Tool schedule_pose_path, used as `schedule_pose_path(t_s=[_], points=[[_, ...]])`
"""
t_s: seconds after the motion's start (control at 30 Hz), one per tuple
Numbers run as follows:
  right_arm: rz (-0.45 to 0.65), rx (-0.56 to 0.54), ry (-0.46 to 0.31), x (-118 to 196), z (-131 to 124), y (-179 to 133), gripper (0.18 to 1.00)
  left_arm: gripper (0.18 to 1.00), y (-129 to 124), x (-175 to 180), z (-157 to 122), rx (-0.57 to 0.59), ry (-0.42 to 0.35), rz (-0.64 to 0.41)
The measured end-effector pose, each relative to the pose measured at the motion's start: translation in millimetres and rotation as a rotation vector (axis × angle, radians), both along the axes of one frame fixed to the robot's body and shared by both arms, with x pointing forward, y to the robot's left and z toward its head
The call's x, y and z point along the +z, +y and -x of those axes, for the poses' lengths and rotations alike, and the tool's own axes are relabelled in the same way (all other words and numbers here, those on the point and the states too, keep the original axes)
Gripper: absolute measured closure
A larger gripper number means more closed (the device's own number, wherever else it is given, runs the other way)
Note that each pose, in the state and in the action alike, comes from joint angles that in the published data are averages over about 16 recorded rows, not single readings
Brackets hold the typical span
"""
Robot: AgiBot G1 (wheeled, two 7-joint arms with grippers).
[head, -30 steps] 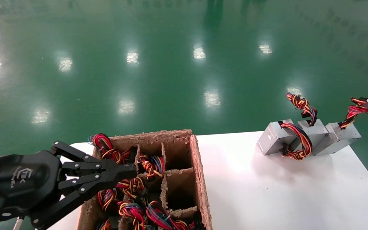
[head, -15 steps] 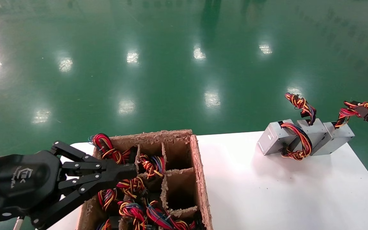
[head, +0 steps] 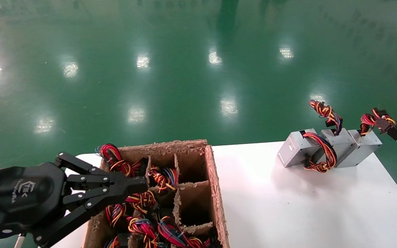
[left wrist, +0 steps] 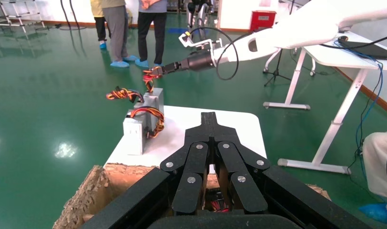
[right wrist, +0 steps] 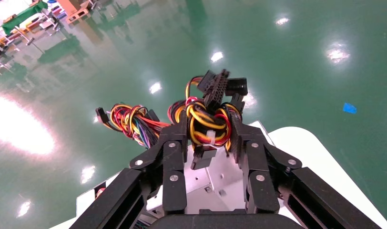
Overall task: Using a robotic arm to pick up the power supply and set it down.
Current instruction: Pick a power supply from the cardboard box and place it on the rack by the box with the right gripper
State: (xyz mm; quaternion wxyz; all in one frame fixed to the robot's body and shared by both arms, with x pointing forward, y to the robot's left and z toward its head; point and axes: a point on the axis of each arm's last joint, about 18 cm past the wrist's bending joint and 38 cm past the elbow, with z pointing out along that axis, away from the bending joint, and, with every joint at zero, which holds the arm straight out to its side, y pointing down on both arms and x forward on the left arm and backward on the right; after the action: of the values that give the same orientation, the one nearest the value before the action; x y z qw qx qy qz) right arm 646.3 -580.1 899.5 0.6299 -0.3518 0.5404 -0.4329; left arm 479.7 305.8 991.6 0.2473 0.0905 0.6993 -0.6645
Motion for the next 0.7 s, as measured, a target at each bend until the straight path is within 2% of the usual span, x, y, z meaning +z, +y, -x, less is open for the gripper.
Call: schedule_pose_path(t_s=[0.23, 0.43, 0.7], points=[[-0.002, 0.000, 0.010, -3.4, 0.8, -0.7, 0.774, 0.993, 0.0, 0.0, 0.0, 0.000, 0.000, 0.000], [-0.002, -0.002, 0.013, -3.9, 2.6, -2.8, 0.675, 0.993, 0.0, 0.0, 0.0, 0.000, 0.000, 0.000], [0.004, -0.007, 0.005, 1.1, 5.7, -6.9, 0.494, 0.993, 0.0, 0.0, 0.0, 0.000, 0.000, 0.000]])
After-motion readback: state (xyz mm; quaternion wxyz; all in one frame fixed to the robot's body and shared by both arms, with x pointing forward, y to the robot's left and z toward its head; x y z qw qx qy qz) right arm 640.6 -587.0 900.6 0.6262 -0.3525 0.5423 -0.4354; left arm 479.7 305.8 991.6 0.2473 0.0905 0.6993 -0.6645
